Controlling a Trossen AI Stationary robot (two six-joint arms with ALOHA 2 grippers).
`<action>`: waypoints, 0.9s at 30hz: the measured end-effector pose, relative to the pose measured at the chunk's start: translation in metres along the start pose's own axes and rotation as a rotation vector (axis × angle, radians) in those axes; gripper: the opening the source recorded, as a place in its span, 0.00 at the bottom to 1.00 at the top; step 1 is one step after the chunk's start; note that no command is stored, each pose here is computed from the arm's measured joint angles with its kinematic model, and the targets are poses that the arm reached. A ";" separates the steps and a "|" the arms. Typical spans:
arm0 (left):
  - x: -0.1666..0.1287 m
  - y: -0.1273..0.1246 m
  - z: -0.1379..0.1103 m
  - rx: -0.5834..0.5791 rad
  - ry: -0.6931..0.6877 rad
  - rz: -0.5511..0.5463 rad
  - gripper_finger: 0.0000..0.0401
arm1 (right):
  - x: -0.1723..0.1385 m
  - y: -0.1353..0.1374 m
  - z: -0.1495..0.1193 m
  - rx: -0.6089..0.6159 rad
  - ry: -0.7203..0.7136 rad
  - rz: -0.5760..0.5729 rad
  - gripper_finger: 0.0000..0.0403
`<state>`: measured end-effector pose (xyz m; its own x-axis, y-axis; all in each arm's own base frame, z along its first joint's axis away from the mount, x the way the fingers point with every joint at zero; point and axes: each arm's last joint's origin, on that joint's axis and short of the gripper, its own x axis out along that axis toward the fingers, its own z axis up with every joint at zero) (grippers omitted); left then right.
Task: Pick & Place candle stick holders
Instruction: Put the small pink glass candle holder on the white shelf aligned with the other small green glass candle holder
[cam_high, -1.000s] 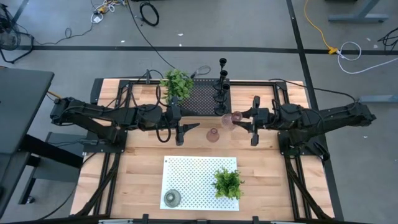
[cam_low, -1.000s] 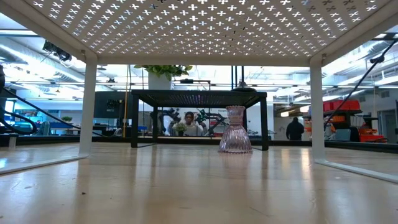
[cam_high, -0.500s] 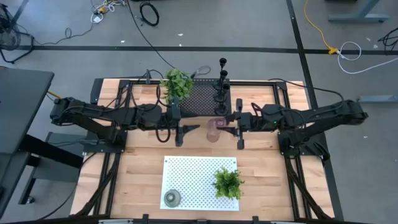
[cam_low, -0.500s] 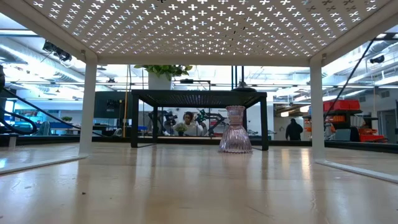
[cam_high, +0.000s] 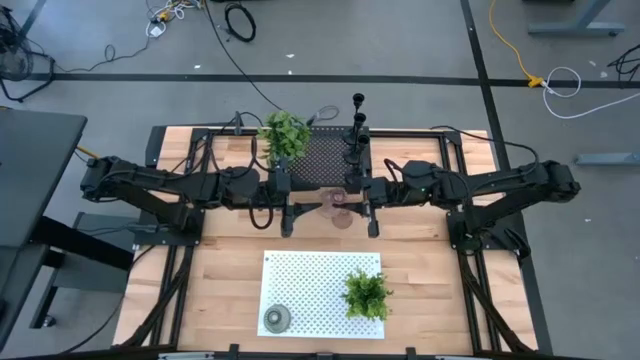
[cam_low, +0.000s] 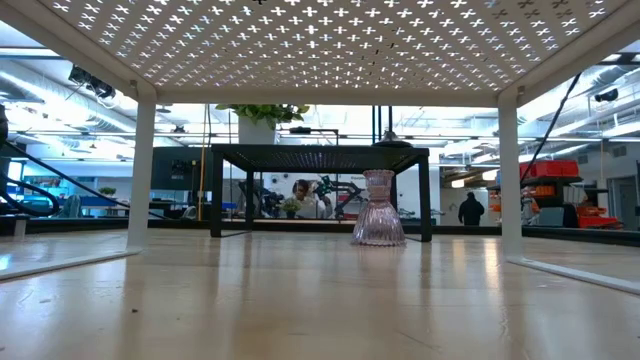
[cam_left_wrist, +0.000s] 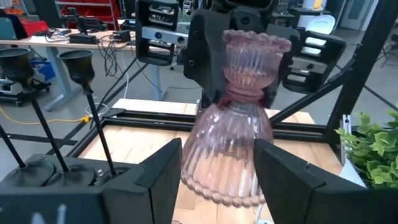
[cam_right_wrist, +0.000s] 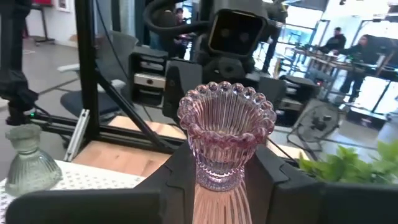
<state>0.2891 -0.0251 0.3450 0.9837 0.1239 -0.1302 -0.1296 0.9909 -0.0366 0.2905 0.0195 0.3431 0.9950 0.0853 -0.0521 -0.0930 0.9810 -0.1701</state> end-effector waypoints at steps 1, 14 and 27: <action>0.000 0.000 0.000 0.000 -0.001 -0.001 0.50 | 0.001 -0.001 0.000 0.001 0.000 -0.001 0.22; 0.000 0.000 -0.001 -0.003 0.013 -0.001 0.65 | 0.027 -0.010 -0.002 -0.034 0.012 -0.016 0.22; 0.000 0.001 -0.001 0.004 0.011 0.012 0.73 | 0.032 -0.013 0.012 -0.051 -0.040 0.034 0.22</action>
<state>0.2888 -0.0246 0.3445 0.9807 0.1350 -0.1413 -0.1407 0.9896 -0.0310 0.3236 0.0112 0.3553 0.9919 0.1259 -0.0192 -0.1271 0.9675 -0.2185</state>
